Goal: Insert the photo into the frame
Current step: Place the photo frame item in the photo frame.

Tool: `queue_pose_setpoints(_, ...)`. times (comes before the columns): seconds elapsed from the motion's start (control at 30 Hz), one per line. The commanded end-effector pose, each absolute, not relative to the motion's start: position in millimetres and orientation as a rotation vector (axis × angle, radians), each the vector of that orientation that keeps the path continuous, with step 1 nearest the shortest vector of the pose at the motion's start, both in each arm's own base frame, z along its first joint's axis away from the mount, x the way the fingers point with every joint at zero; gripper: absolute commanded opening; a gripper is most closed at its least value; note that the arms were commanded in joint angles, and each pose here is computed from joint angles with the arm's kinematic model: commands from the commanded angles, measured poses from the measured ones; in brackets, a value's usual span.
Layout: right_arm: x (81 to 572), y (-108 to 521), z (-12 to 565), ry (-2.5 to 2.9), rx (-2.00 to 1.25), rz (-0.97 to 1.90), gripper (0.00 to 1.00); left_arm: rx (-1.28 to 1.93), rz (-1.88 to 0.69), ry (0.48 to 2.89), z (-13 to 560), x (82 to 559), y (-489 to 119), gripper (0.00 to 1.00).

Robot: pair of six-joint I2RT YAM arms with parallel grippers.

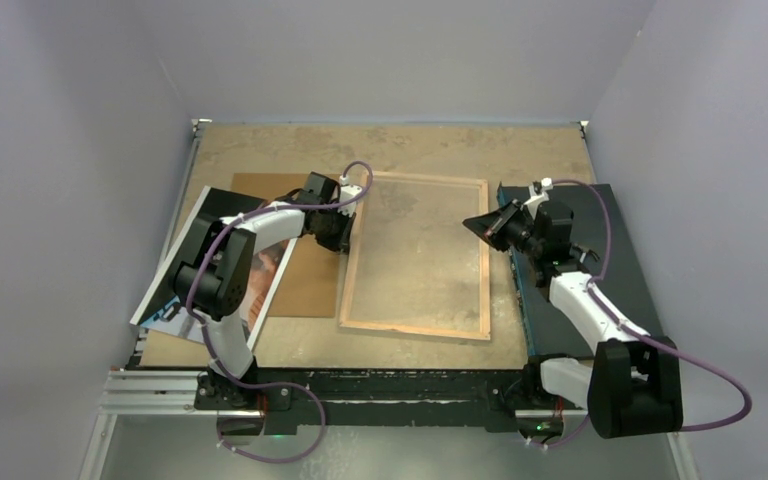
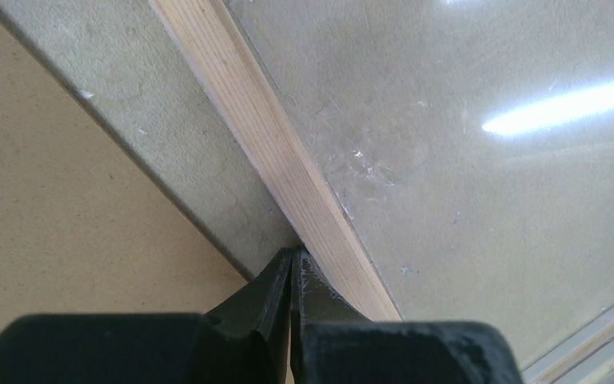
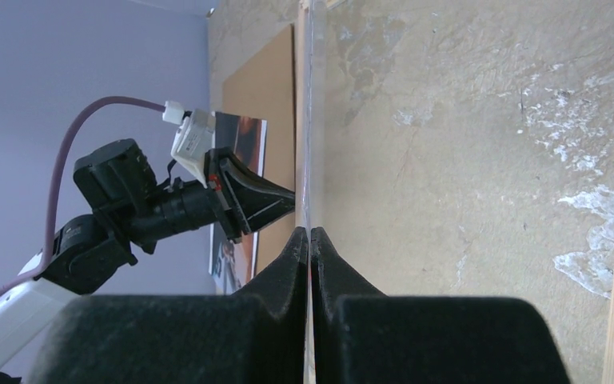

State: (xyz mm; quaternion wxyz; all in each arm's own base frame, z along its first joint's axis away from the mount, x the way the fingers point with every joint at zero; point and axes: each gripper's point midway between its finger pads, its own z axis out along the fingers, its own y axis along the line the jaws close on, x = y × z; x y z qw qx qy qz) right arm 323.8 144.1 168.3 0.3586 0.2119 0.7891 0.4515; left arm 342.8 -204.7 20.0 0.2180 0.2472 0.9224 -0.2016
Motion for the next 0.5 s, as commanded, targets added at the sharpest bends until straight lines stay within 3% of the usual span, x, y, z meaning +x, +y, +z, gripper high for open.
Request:
queue_pose_setpoints(0.0, 314, 154, 170, 2.023, 0.525, 1.246, 0.0, 0.694, -0.646, 2.531, 26, 336, -217, 0.0)
queue_pose_setpoints(0.47, 304, 155, 184, 1.942, 0.609, 1.33, 0.0, 0.688, -0.656, 2.531, 26, 337, -219, 0.0)
